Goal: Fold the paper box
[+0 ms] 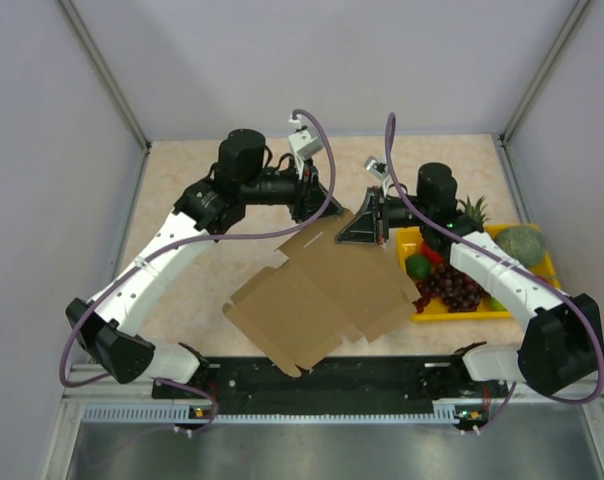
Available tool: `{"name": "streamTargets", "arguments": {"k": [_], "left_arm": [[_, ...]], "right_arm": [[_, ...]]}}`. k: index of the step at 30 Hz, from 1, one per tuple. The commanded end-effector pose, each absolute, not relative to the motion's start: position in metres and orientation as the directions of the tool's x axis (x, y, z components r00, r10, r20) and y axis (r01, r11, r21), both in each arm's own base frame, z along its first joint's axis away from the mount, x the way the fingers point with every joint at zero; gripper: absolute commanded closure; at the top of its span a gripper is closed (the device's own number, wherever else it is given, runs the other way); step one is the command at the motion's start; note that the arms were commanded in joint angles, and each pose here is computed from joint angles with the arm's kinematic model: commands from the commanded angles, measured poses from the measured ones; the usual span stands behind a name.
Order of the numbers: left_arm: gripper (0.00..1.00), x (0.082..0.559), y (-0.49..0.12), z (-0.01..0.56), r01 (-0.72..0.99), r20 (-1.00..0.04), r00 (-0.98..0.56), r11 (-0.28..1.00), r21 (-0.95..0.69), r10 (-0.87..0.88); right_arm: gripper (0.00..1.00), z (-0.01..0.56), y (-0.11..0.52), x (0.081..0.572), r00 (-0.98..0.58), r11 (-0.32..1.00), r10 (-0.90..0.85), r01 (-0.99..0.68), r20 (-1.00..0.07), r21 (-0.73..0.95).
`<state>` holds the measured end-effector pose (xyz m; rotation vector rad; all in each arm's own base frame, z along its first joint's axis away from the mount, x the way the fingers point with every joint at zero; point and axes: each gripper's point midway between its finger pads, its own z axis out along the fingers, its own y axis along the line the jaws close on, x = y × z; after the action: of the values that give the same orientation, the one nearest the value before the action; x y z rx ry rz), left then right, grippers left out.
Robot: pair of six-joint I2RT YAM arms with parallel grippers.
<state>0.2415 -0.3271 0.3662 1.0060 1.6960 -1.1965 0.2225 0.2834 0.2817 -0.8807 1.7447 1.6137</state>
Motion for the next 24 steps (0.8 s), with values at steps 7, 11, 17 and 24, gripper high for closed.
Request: {"name": "streamTargets", "arguments": {"k": [7,11,17,24], "left_arm": [[0.74,0.225,-0.343,0.372,0.936,-0.929,-0.338,0.155,-0.316,0.149],[0.73,0.225,-0.348,0.355,0.928,-0.916,-0.36,0.168,-0.333,0.177],[0.71,0.232,-0.351,0.334,0.911,-0.901,-0.386,0.236,-0.338,0.196],[0.68,0.242,-0.349,0.326,0.897,-0.896,-0.395,0.295,-0.329,0.204]], "right_arm": [[1.0,0.302,0.285,0.228,-0.557,0.027,-0.036,-0.831,-0.83,0.556],[1.0,0.31,0.285,0.228,-0.554,0.014,-0.019,-0.833,-0.832,0.554],[1.0,0.321,0.287,0.222,-0.533,-0.02,-0.006,-0.846,-0.846,0.533],[1.0,0.331,0.291,0.212,-0.516,-0.075,0.005,-0.854,-0.857,0.514]]}}
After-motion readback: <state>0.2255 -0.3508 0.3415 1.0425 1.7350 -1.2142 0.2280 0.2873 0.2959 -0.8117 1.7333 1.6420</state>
